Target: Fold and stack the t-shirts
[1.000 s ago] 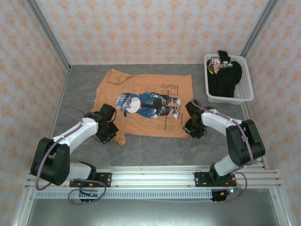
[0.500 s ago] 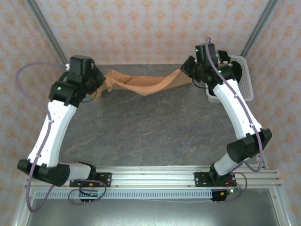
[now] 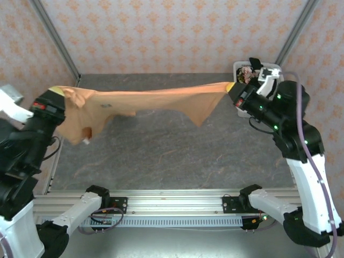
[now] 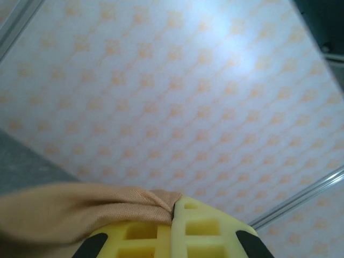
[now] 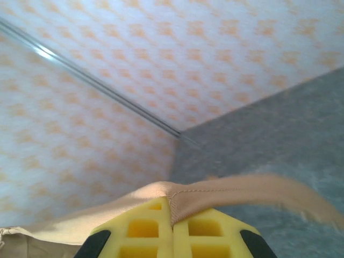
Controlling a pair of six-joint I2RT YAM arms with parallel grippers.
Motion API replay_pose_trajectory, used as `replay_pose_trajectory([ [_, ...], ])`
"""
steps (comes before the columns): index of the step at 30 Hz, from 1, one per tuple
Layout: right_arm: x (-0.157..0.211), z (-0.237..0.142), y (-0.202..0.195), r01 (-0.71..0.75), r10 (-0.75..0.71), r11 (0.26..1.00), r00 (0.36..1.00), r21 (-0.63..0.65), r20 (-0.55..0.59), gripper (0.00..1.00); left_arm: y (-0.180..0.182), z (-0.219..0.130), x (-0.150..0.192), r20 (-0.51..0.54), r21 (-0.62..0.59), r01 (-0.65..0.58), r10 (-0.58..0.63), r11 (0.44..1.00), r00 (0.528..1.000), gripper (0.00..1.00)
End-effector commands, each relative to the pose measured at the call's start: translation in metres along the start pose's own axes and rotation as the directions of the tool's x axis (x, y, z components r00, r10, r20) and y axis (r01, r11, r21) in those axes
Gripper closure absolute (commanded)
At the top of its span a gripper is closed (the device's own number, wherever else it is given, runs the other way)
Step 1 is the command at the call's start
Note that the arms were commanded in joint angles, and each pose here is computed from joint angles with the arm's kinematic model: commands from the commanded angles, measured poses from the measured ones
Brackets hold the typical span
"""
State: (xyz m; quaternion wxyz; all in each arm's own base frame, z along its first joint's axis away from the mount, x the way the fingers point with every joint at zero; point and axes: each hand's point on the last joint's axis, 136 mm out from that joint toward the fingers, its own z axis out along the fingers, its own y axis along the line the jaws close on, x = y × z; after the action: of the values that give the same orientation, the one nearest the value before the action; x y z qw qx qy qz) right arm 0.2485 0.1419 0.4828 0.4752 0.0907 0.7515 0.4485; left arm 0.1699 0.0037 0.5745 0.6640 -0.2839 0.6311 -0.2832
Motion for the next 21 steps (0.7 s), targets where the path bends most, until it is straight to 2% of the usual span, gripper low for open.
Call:
replay_pose_trajectory([
  [1, -0.002, 0.038, -0.009, -0.073, 0.073, 0.997, 0.997, 0.003, -0.037, 1.00, 0.014, 0.062, 0.025, -0.099, -0.134, -0.078, 0.065, 0.988, 0.993, 1.00],
  [6, -0.007, 0.110, -0.033, -0.128, 0.134, 0.990, 0.987, 0.062, -0.091, 1.00, 0.034, 0.141, 0.047, -0.190, -0.262, -0.180, 0.132, 0.948, 0.973, 1.00],
  [10, -0.022, 0.164, -0.059, -0.117, 0.127, 0.987, 0.988, 0.114, -0.087, 1.00, 0.051, 0.207, 0.054, -0.226, -0.294, -0.204, 0.140, 0.934, 0.964, 1.00],
  [13, -0.048, 0.189, -0.074, -0.123, 0.131, 0.984, 0.990, 0.127, -0.052, 1.00, 0.057, 0.239, 0.048, -0.225, -0.292, -0.209, 0.145, 0.933, 0.964, 1.00],
  [17, -0.091, 0.199, -0.075, -0.105, 0.103, 0.987, 0.994, 0.124, 0.022, 1.00, 0.037, 0.253, 0.016, -0.143, -0.215, -0.178, 0.149, 0.960, 0.978, 1.00],
  [21, -0.142, 0.185, -0.061, -0.080, 0.066, 0.991, 0.989, 0.103, 0.134, 1.00, -0.010, 0.238, -0.022, -0.015, -0.058, -0.143, 0.143, 0.988, 0.990, 1.00],
])
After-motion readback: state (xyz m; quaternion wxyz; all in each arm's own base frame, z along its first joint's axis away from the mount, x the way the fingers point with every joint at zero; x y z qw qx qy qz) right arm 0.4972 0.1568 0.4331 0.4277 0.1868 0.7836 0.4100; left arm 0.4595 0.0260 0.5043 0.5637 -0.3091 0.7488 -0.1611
